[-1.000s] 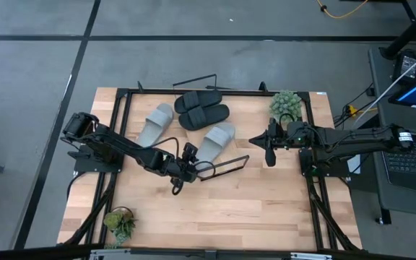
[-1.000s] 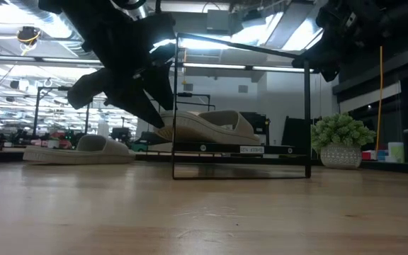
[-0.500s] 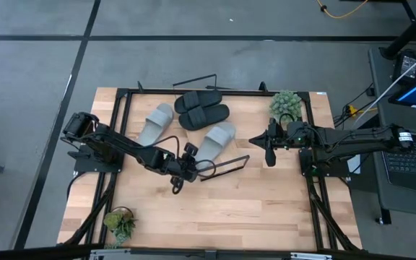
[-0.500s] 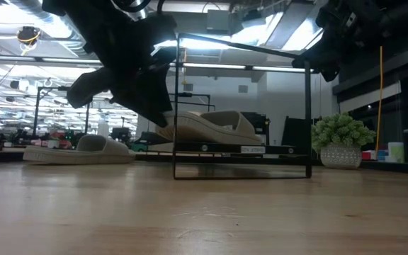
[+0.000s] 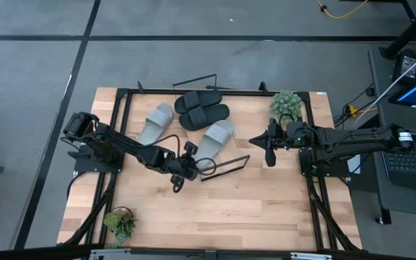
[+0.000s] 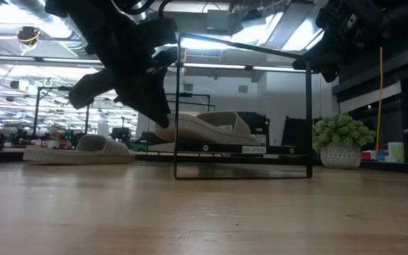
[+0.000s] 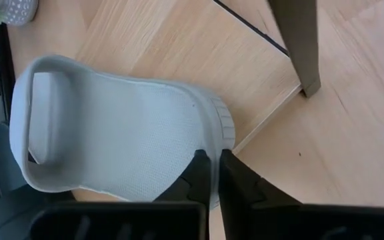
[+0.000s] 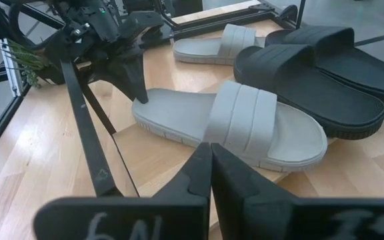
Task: Pick and place slides into the shelf
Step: Put the right gray slide on the shelf
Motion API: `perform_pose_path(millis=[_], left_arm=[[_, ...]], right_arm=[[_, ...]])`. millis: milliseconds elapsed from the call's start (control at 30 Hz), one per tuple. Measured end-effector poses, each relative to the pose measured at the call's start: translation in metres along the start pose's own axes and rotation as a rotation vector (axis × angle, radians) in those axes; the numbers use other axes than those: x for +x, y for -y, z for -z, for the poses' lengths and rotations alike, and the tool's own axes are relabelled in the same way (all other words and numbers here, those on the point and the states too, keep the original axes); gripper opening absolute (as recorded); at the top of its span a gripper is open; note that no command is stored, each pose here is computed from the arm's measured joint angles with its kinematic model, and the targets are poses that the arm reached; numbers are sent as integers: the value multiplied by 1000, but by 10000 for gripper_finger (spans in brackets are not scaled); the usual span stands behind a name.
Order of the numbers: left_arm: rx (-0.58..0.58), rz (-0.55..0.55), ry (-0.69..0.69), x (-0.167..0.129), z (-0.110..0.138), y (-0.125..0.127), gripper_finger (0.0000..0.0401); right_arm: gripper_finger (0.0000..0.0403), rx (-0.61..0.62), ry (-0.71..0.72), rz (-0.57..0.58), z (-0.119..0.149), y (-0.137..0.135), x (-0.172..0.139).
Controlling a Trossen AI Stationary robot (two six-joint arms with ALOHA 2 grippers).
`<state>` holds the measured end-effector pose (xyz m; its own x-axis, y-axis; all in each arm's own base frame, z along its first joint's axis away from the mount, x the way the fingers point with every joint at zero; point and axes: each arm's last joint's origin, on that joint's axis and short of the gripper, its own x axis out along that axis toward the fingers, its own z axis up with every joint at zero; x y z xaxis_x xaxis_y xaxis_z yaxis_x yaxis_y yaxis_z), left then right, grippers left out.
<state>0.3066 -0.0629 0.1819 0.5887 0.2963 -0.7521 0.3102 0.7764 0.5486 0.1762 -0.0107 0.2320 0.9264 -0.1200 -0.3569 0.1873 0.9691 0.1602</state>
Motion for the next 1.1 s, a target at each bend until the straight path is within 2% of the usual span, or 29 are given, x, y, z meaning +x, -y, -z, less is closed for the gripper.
perform_pose_path(millis=[367, 567, 800, 1100], left_arm=[[206, -43, -31, -5, 2, -4, 2], [194, -65, -30, -15, 7, -17, 2], [208, 9, 38, -24, 13, -35, 2], [221, 100, 0, -16, 31, -51, 2]], right_arm=[[11, 0, -1, 0, 0, 0, 0], [11, 0, -12, 3, 1, 0, 1], [11, -1, -28, 6, 3, 0, 4], [11, -1, -31, 7, 4, 0, 5]])
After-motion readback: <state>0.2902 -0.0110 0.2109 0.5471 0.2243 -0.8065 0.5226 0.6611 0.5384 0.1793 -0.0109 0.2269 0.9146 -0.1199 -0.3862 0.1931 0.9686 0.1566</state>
